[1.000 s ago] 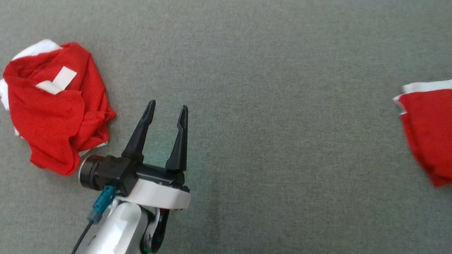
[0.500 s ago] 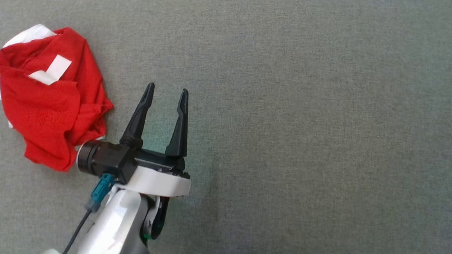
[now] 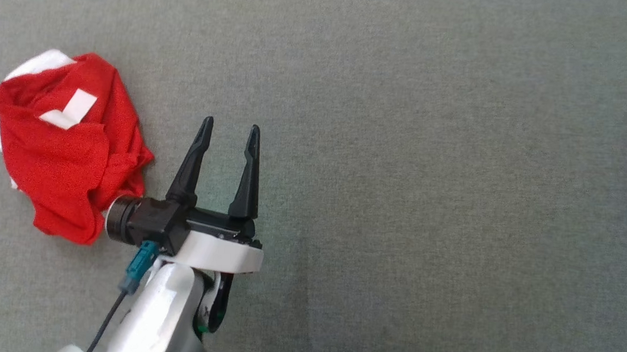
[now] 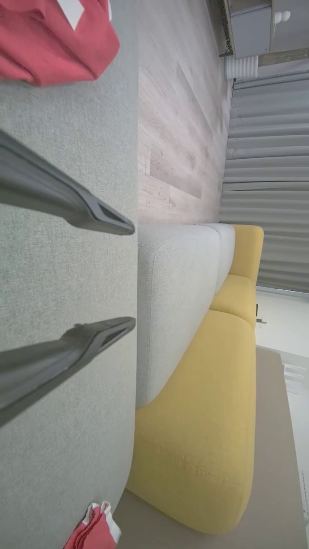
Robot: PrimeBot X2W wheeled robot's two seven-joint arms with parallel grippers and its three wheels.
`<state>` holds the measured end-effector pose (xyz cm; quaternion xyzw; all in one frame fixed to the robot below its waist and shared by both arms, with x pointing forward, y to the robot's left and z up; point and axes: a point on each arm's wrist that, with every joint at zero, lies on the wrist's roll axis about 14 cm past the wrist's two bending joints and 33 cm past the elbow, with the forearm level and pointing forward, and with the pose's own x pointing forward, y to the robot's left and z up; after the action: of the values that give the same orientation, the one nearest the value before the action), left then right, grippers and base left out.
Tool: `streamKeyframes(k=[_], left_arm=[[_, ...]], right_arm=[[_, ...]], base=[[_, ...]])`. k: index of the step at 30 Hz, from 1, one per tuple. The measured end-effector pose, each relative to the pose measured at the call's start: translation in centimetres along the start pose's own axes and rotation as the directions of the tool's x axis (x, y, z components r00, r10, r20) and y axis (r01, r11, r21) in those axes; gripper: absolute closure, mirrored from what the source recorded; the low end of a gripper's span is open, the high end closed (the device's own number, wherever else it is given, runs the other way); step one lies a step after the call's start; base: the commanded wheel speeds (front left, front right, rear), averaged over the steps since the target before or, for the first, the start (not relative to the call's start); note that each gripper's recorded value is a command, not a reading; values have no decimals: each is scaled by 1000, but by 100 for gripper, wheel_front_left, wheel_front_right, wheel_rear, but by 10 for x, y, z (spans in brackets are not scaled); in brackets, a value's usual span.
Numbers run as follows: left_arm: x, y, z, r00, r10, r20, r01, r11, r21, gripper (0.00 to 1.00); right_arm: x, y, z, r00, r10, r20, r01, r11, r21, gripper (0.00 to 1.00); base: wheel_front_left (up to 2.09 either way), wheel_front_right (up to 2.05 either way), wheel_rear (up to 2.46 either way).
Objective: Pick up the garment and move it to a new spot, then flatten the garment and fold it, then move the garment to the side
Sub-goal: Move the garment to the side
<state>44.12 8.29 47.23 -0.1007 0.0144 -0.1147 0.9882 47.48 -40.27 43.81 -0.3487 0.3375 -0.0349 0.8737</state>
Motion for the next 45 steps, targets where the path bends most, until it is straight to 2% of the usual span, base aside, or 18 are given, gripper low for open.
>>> streamKeyframes(k=[6,9,11,12,17,18,20,25,28,29,31,34,37,39,45], left_arm=[[-5,-3,21,999,1,53,-2,1000,5,0],[-14,-7,27,998,-1,65,0,1000,4,0],[-21,-4,31,997,12,74,-13,1000,2,0],[-24,-4,33,997,18,79,-18,1000,2,0],[-38,-6,45,993,24,112,-25,1000,1,0],[-41,-7,48,992,23,120,-24,1000,1,0],[-47,-8,52,991,26,131,-26,1000,1,0],[-61,-7,53,990,37,136,-37,999,0,0],[-70,-6,48,991,43,125,-43,999,-4,0],[-72,-7,47,992,40,121,-39,999,-13,0],[-81,-6,43,993,42,114,-40,999,-17,0],[-87,-3,41,993,49,107,-49,999,-10,0],[-92,2,39,992,67,105,-66,998,-13,0],[-95,6,38,992,81,102,-80,997,-15,0],[-101,8,31,992,92,84,-91,996,-18,0]], right_arm=[[-24,-5,19,996,-39,83,31,995,93,0],[-41,-2,41,983,-56,176,27,986,166,0],[-55,5,66,960,-71,270,2,969,246,0],[-64,9,81,943,-78,323,-23,955,296,0],[-115,23,136,825,-131,550,-107,919,380,0],[-125,24,142,800,-150,581,-127,904,409,0],[-143,30,154,754,-184,631,-202,849,488,0],[-184,48,175,640,-235,731,-325,780,535,0],[-199,69,177,601,-240,762,-374,758,534,0],[-201,79,175,595,-229,770,-385,760,524,0],[-205,108,160,602,-210,771,-420,738,529,0],[-200,131,131,650,-183,737,-423,719,552,0],[-200,145,114,674,-165,720,-422,714,558,0],[-202,150,110,678,-161,717,-434,700,567,0],[-210,164,101,681,-137,719,-459,686,565,0]], base=[[0,0,0],[0,0,0],[0,0,0],[0,0,0],[0,0,0],[0,0,0],[0,0,0],[0,0,0],[0,0,0],[0,0,0],[0,0,0],[0,0,0],[0,0,0],[0,0,0],[0,0,0]])
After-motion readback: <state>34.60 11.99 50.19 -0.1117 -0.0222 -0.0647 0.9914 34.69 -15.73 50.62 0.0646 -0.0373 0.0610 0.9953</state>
